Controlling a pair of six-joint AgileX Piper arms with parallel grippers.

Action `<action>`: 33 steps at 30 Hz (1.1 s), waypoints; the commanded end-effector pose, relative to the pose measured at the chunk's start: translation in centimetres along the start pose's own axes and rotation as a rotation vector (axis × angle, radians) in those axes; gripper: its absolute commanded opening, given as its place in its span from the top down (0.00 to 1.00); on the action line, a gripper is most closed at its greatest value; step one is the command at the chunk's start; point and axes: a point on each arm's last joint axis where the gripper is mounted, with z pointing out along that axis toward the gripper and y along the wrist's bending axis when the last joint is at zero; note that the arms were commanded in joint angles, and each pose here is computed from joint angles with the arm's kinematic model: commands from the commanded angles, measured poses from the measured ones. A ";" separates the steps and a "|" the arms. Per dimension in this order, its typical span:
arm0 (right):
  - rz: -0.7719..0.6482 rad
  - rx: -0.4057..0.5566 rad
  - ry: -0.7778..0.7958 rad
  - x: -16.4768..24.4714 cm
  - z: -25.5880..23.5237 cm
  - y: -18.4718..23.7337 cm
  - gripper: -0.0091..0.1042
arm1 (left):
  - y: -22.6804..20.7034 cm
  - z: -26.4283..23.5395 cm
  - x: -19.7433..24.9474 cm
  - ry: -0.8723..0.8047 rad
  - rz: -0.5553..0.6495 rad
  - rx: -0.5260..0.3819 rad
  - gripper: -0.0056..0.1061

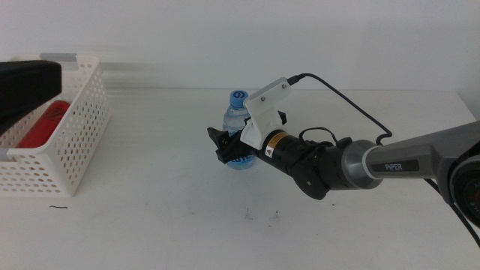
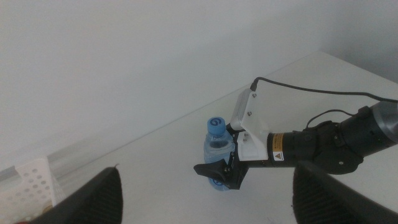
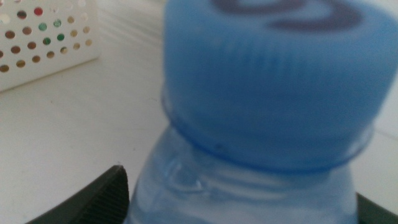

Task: Use arms to grab the bottles and put them into the dustbin to the left of the table.

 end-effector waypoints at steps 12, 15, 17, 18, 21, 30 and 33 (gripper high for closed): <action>0.025 0.025 0.069 -1.1 -6.5 -0.7 0.17 | 0.0 -0.2 -0.2 -0.018 -0.001 -0.005 0.11; 0.026 0.029 0.075 -1.7 -9.4 -0.7 0.17 | 0.0 -0.2 -0.2 -0.018 -0.001 -0.005 0.11; 0.027 0.038 0.067 -2.5 -11.5 -0.8 0.17 | 0.0 -0.2 -0.2 -0.018 -0.001 -0.005 0.11; 0.026 0.042 0.069 -3.1 -12.6 -0.8 0.17 | 0.0 -0.2 -0.2 -0.018 -0.001 -0.005 0.11; 0.048 0.060 0.105 -4.5 -15.8 -1.0 0.17 | 0.0 -0.2 -0.2 -0.018 -0.001 -0.005 0.11; 0.054 0.115 0.207 -9.6 -25.9 -0.9 0.17 | 0.0 -0.2 -0.2 -0.018 -0.001 -0.005 0.11; 0.056 0.135 0.199 -11.2 -29.6 -0.7 0.17 | 0.0 -0.2 -0.2 -0.018 -0.001 -0.005 0.11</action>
